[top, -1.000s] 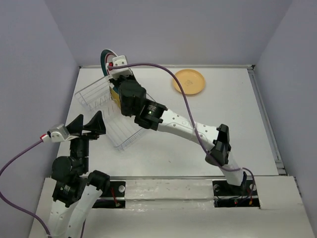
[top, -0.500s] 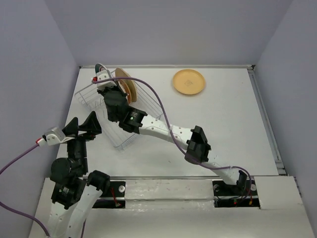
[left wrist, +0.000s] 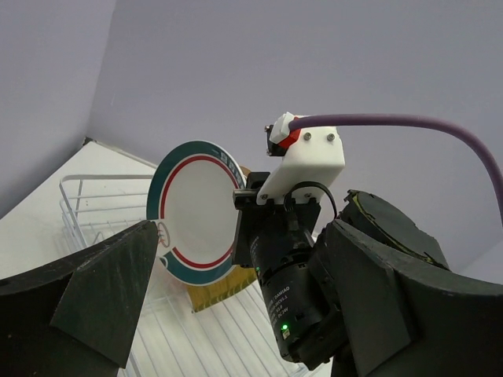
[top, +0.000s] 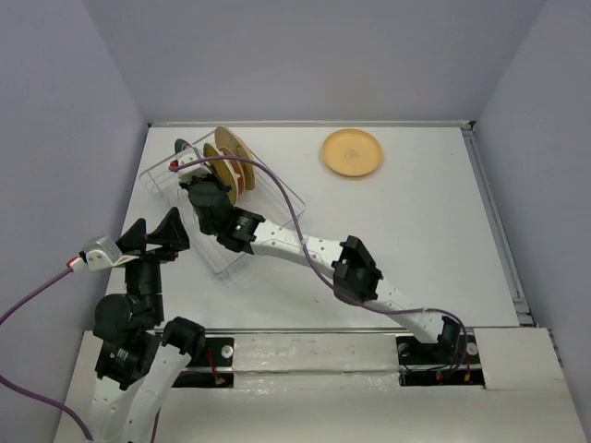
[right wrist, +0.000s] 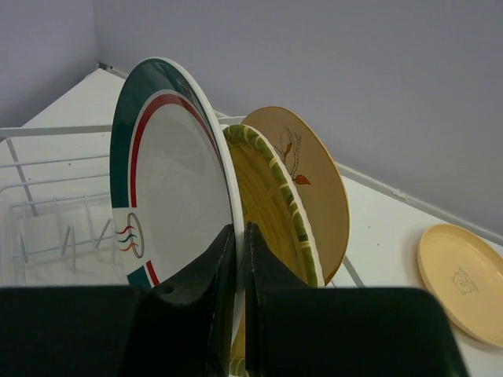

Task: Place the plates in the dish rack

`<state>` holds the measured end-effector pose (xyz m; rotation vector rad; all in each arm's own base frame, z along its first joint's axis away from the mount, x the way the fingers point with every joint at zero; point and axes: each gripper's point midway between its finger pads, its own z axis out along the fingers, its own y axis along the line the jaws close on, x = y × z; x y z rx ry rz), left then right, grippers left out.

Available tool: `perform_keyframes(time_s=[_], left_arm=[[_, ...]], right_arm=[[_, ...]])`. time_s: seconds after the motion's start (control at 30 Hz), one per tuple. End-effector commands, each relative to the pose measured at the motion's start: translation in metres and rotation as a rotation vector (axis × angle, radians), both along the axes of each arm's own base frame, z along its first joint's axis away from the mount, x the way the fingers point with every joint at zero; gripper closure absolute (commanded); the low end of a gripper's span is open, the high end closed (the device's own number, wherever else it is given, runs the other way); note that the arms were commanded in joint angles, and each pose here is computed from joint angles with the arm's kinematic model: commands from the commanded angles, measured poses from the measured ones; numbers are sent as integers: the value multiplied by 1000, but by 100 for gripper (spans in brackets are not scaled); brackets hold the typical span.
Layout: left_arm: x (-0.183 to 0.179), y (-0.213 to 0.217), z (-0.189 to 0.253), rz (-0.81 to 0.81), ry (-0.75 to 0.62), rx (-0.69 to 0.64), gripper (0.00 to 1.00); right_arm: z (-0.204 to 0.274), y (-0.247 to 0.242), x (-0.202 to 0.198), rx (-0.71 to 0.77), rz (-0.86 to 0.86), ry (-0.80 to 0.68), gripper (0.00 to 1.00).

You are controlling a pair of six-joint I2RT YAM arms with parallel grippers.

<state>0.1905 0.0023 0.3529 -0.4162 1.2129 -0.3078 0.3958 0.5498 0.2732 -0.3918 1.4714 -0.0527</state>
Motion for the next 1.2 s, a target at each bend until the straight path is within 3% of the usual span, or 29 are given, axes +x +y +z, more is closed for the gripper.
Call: perform_keyframes(time_s=[0.0,0.47,0.77,1.1,1.13,1.17], left_arm=[[-13,5,27,0,-86,-42,1],[-13,5,28,-4,-87,-42,1],[-11,3,26,-6,-79,-37,1],[-9,1,25,-16,-73,-32,1],[-9,1,24,-16,-73,-32,1],[-8,0,23,-18,-69,-30,1]], right_arm=[[47,-6,2,184,-6,-56,93],[1,9,7,154,6,-12,93],[16,10,-4,265,79,31,53],[82,-37,-29,402,103,52,48],[69,-41,-32,385,101,72,48],[94,-56,-39,429,109,61,48]])
